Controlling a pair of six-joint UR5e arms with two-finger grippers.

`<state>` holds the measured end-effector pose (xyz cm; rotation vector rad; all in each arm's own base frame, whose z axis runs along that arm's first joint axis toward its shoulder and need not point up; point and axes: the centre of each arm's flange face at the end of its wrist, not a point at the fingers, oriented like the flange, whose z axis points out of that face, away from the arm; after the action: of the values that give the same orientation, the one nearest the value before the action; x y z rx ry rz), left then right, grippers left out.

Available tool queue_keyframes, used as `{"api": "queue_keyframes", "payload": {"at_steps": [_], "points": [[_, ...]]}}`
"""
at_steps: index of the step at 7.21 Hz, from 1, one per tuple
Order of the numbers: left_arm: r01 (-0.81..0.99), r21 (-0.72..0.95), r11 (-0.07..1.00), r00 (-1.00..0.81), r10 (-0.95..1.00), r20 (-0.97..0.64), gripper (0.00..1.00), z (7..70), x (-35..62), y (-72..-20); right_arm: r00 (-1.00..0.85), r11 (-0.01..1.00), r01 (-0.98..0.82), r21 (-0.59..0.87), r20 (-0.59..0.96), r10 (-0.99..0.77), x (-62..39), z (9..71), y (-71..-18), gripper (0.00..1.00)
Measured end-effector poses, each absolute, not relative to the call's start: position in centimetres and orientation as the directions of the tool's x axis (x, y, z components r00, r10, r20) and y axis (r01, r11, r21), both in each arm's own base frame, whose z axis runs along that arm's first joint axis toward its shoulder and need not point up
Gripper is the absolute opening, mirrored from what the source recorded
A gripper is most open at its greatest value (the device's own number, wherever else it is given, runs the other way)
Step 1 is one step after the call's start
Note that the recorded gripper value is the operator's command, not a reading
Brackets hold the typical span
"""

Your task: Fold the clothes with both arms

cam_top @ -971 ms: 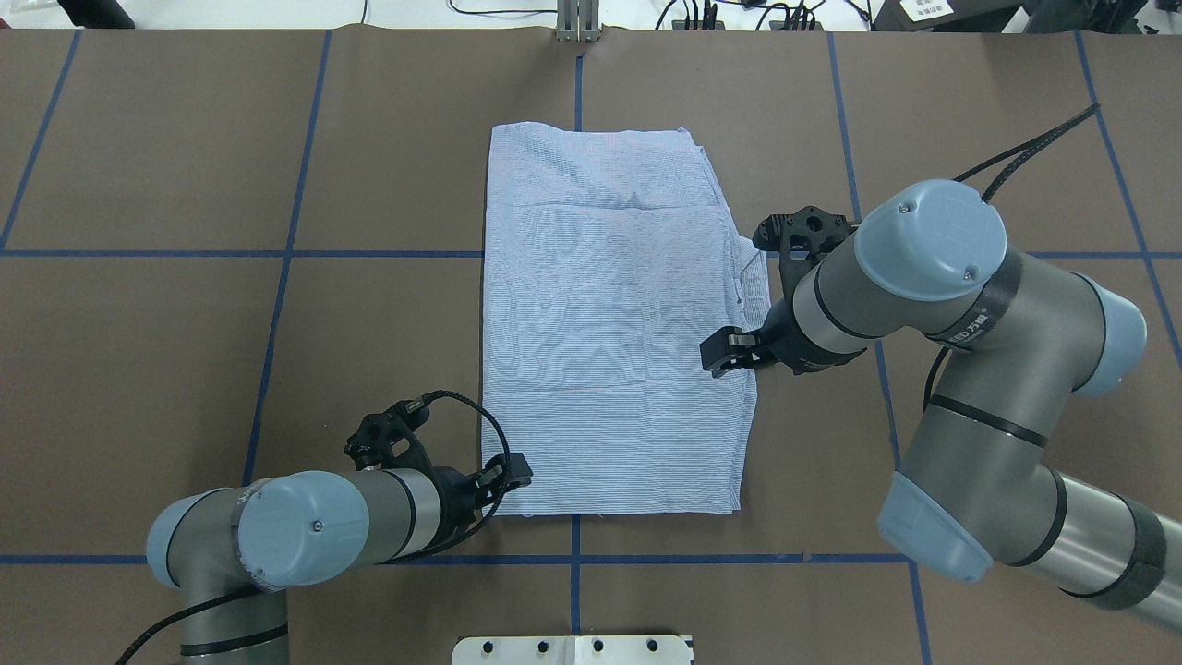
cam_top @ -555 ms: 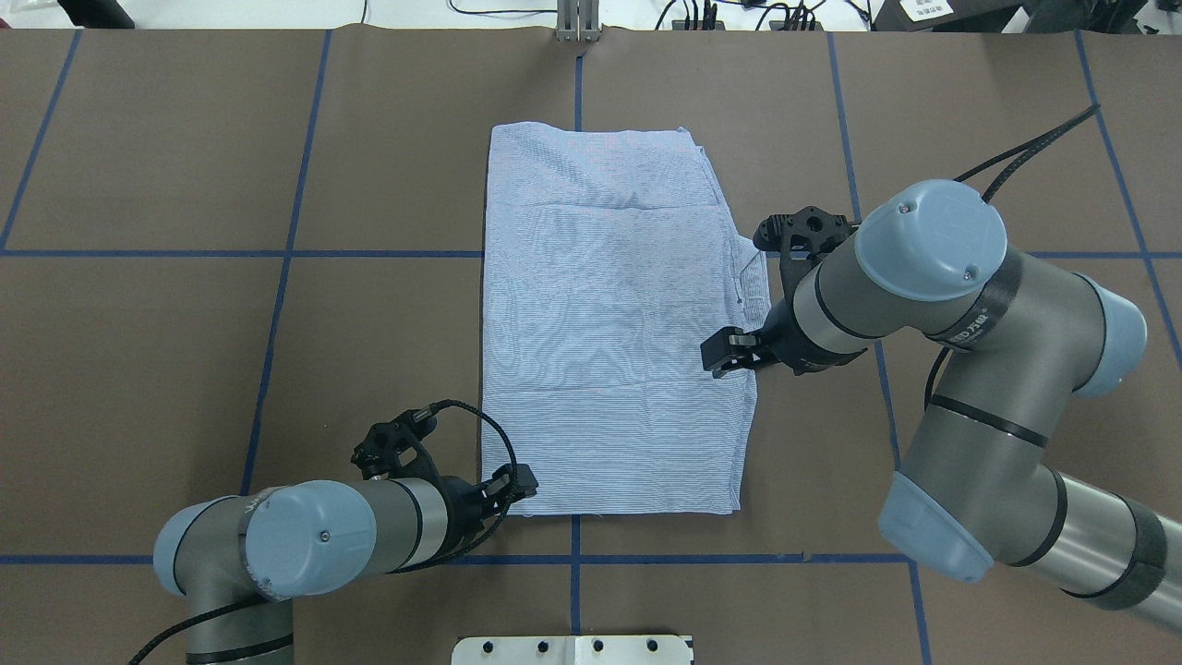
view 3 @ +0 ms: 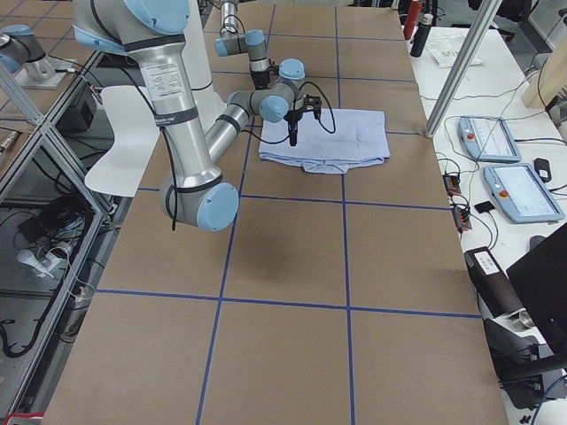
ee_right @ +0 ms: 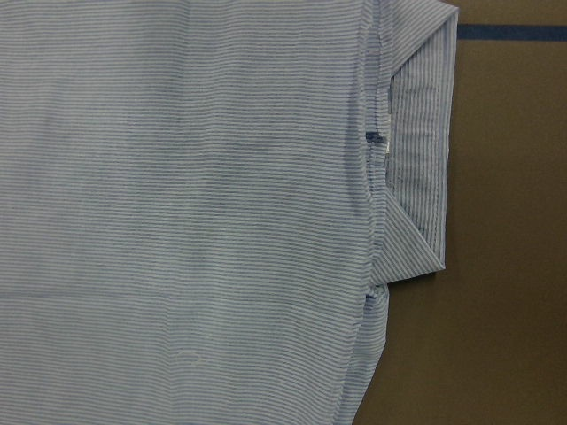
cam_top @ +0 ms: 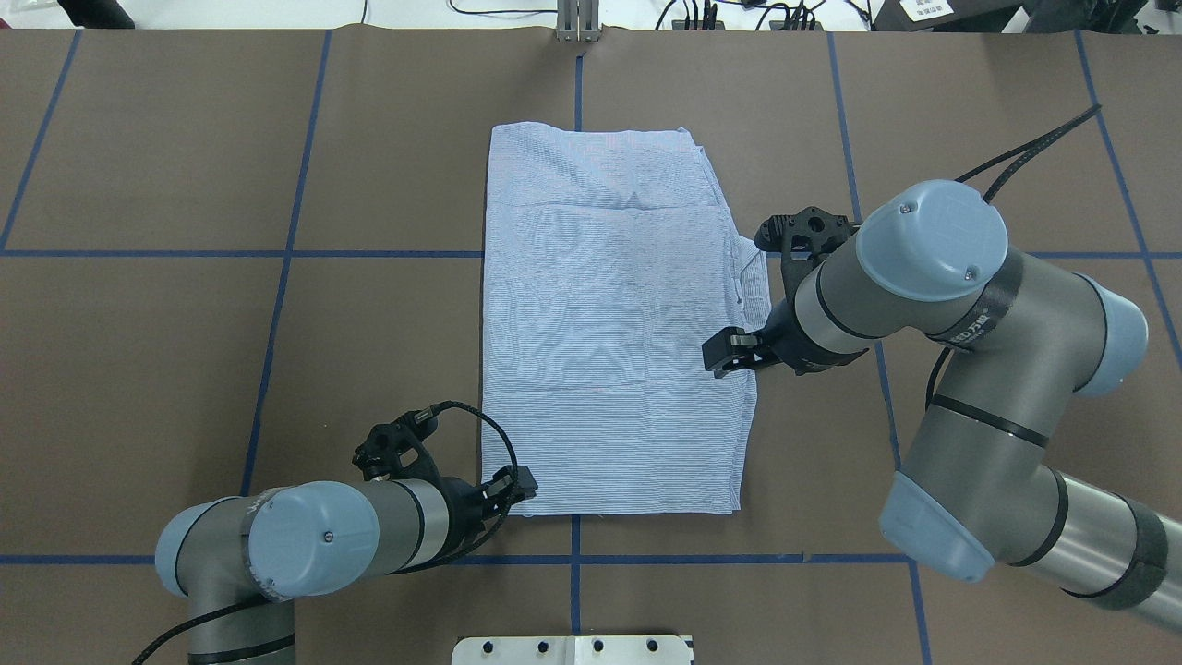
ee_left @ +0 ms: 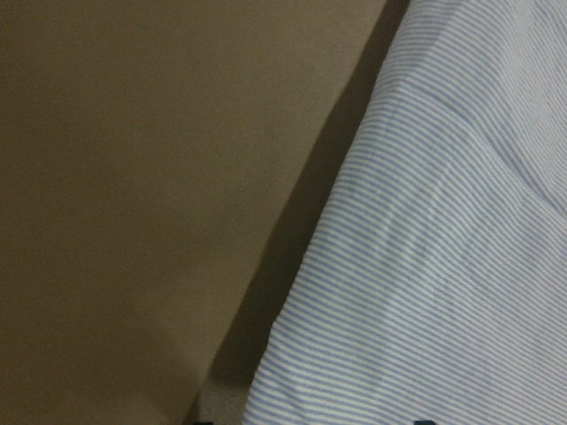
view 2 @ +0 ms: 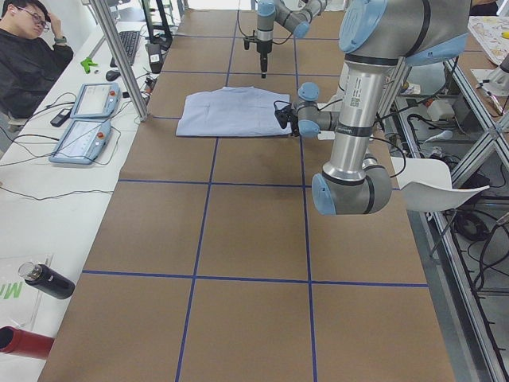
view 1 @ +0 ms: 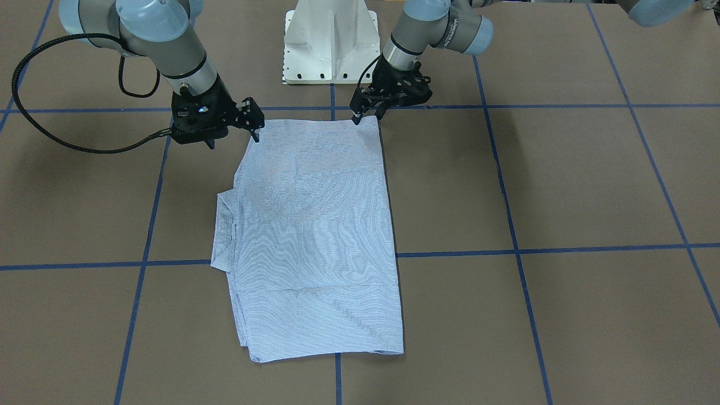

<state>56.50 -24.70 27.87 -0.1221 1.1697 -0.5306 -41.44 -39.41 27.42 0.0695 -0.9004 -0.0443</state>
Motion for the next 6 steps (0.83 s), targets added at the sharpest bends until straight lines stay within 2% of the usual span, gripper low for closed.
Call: {"api": "queue_keyframes", "payload": {"at_steps": [5,6], "points": [[0.337,-0.359,0.871,0.295,-0.459,-0.838,0.36,27.79,56.55,-24.72,0.624,0.997,0.009,0.078,0.779,-0.067,-41.39,27.61,-39.51,1.00],[0.339,-0.357,0.871,0.300,-0.460,-0.836,0.21,27.74,56.48,-24.71,0.624,0.997,0.009,0.078,0.778,-0.067,-41.40,27.67,-39.52,1.00]]}}
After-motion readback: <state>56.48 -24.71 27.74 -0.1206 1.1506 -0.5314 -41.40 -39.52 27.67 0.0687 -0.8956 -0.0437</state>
